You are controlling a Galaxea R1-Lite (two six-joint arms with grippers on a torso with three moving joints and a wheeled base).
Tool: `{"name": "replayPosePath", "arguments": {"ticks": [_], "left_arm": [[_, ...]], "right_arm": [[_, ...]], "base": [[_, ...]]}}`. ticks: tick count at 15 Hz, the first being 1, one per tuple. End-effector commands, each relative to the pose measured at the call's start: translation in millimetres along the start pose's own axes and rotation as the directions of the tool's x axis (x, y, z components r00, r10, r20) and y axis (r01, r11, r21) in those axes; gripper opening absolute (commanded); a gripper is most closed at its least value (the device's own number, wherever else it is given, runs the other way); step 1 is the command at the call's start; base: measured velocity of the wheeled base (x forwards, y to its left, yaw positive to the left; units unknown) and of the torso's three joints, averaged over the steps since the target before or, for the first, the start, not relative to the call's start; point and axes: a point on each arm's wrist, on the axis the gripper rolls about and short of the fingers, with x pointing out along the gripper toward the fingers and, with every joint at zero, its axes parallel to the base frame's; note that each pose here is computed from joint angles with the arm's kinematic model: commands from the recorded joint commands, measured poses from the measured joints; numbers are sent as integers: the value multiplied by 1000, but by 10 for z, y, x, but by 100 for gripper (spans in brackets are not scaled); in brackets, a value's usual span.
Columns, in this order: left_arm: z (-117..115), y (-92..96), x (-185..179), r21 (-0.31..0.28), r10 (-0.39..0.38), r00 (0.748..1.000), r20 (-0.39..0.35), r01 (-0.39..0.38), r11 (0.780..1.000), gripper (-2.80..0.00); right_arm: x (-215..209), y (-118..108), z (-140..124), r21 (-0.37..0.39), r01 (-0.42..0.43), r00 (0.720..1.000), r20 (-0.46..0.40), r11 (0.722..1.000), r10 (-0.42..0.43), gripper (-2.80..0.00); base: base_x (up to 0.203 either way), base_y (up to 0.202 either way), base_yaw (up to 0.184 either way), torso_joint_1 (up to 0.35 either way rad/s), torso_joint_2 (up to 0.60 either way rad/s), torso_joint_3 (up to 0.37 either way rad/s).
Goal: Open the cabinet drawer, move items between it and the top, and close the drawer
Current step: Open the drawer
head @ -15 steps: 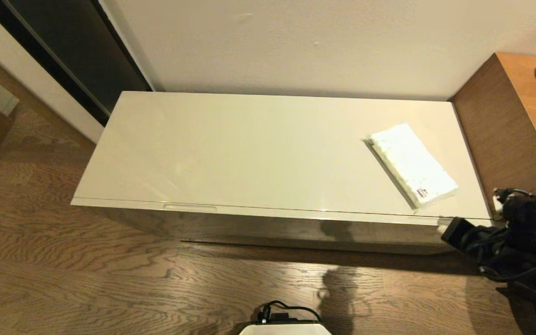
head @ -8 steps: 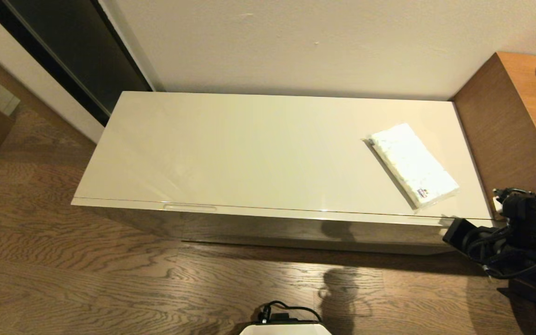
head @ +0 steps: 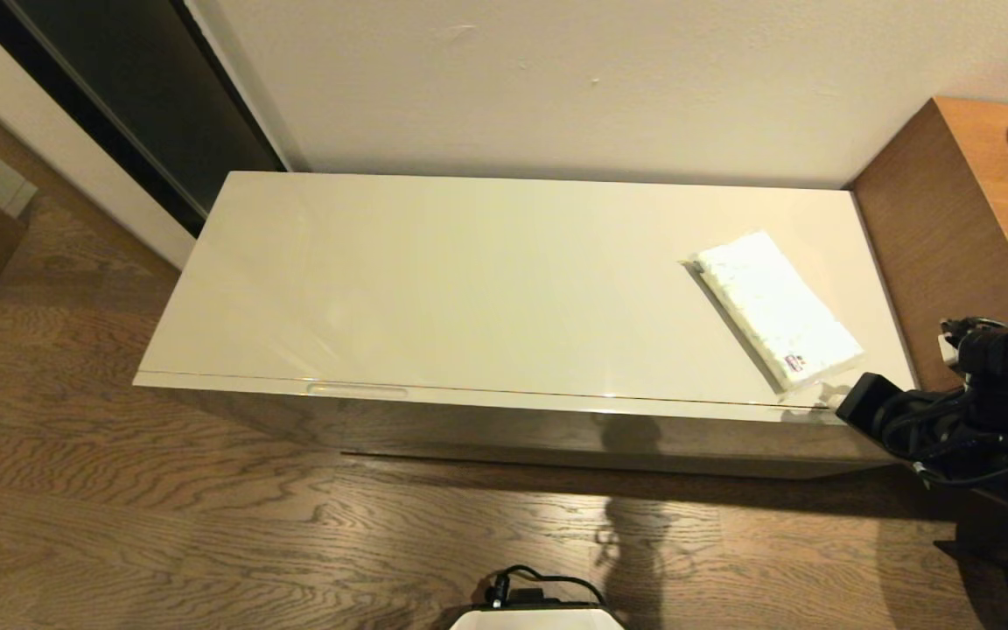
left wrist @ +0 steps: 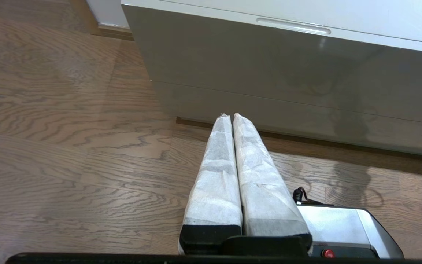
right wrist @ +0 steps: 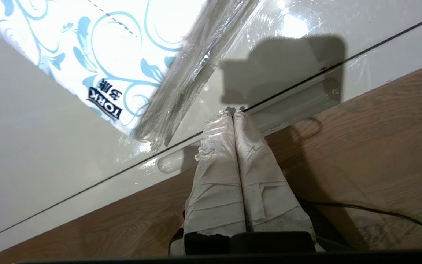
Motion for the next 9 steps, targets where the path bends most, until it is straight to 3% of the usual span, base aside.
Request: {"name": "replayPosePath", "arguments": {"ticks": [1, 9], "left_arm": [[0, 0, 1, -1, 2, 1000, -1, -2, 1000, -280], [0, 0, 1, 0, 2, 1000, -1, -2, 1000, -280]], "right_arm": [[57, -6, -20, 17, 6, 1000, -10, 1000, -6, -280], [92, -33, -60, 3, 20, 999, -34, 1000, -20, -280]], "base": [[0, 0, 0, 0, 0, 0], [0, 0, 0, 0, 0, 0]]}}
